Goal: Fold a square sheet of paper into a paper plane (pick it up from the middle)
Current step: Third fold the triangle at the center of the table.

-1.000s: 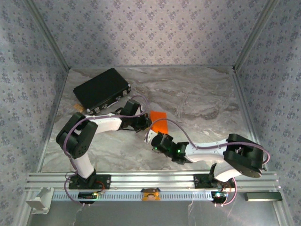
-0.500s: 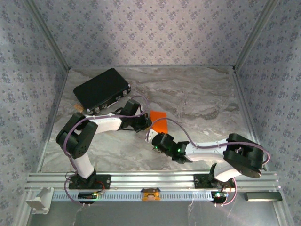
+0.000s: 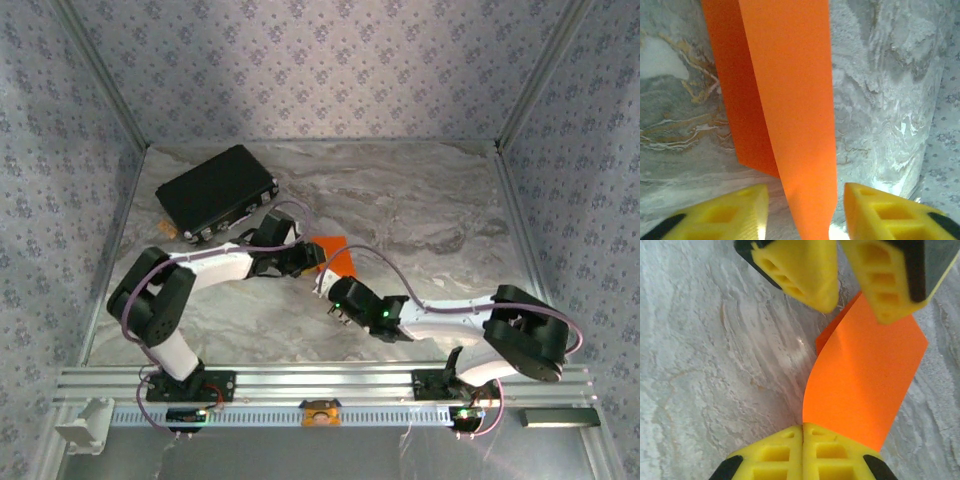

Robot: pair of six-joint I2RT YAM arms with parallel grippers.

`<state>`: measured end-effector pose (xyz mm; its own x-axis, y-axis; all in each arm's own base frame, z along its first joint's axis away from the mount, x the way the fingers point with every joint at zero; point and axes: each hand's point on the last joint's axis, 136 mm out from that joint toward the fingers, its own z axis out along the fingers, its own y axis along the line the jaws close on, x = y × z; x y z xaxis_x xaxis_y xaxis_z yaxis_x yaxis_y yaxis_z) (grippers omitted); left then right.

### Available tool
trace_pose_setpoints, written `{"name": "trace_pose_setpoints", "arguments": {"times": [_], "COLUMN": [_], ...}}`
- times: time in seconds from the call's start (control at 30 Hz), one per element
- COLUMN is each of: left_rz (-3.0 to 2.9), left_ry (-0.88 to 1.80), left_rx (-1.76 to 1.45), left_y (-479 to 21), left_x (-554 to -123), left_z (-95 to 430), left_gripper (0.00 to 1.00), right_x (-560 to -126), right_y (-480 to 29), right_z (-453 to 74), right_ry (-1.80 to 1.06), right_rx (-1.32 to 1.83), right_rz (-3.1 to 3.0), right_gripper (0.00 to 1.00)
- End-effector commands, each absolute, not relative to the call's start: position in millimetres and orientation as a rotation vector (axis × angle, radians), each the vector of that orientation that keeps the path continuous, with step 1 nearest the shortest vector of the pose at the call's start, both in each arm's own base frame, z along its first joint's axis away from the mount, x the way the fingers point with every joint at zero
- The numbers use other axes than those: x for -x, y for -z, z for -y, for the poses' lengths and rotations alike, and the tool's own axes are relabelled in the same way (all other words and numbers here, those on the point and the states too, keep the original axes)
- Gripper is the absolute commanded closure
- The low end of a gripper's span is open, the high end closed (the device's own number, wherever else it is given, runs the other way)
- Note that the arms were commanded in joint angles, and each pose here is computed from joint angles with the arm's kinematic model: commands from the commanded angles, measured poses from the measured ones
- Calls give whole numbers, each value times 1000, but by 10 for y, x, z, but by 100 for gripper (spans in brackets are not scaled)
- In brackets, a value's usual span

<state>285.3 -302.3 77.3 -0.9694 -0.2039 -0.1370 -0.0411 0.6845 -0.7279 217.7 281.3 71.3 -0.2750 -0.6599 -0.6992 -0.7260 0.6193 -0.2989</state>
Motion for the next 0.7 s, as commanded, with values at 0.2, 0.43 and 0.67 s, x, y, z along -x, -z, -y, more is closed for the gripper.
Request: {"name": "trace_pose_setpoints", "arguments": {"times": [0.2, 0.43, 0.67], "left_rz": [-2637, -2631, -2622], "left_ry": [966, 992, 1035], "left_rx": [189, 156, 95], "left_y": [-1083, -1178, -1273], "left_x": [-2909, -2930, -2953], "left_z": [2739, 2788, 2886], "left_gripper": [38, 41, 56], "right_x": [-2094, -2161, -2111], "right_y": [-932, -983, -1064], "right_z": [-2983, -2947, -2986], "right_ry": [-703, -867, -1036], "right_rx": [904, 784, 760], "right_rz": [-2186, -2276, -2306], "right_gripper": [99, 100, 100]}}
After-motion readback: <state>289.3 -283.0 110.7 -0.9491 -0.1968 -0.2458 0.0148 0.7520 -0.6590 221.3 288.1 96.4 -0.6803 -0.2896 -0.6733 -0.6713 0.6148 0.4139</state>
